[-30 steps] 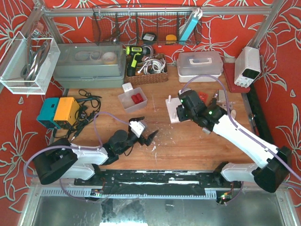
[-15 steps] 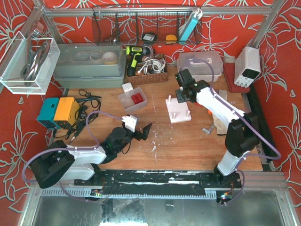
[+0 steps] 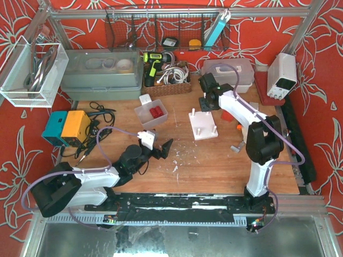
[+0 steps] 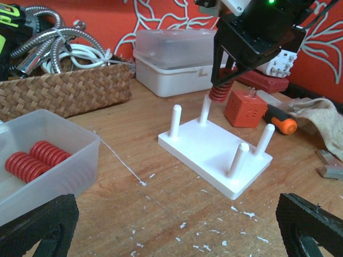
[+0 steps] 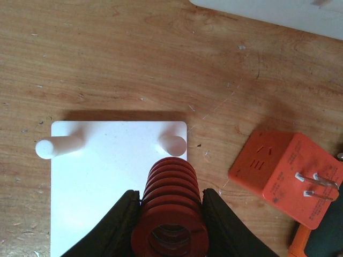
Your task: Install the large spring
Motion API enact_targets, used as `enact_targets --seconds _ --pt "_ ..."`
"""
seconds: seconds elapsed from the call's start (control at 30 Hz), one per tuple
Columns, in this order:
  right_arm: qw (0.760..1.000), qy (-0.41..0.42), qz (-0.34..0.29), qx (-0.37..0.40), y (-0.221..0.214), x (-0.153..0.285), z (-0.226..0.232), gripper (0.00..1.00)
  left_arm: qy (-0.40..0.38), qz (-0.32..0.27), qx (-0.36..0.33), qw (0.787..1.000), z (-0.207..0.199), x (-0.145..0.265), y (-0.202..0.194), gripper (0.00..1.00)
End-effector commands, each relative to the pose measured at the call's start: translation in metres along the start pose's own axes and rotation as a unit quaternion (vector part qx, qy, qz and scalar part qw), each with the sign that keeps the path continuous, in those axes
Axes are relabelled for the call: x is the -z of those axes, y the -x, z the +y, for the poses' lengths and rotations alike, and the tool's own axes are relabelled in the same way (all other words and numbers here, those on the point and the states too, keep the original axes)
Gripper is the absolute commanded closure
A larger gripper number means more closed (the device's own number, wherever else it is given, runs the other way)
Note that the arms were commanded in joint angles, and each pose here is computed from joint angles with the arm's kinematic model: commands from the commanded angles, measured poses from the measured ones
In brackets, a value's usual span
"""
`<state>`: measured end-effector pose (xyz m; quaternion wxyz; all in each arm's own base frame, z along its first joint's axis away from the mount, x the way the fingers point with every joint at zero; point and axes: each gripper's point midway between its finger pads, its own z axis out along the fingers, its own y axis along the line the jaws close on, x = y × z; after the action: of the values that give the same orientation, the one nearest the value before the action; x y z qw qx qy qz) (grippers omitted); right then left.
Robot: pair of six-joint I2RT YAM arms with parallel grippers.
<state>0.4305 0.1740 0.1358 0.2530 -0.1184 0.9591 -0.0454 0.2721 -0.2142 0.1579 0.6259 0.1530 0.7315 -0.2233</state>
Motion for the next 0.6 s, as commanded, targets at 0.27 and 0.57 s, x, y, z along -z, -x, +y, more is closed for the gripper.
enact_targets --seconds 0.27,0.57 --pt "1.0 -0.004 0.012 -0.01 0.014 -0.004 -0.009 1.0 -0.011 -0.015 0.0 1.0 -0.003 0.003 0.008 0.0" --pt "1.0 -0.008 0.023 -0.008 0.013 -0.013 -0.012 1.0 -0.017 -0.014 -0.004 1.0 -0.005 0.004 0.007 0.0"
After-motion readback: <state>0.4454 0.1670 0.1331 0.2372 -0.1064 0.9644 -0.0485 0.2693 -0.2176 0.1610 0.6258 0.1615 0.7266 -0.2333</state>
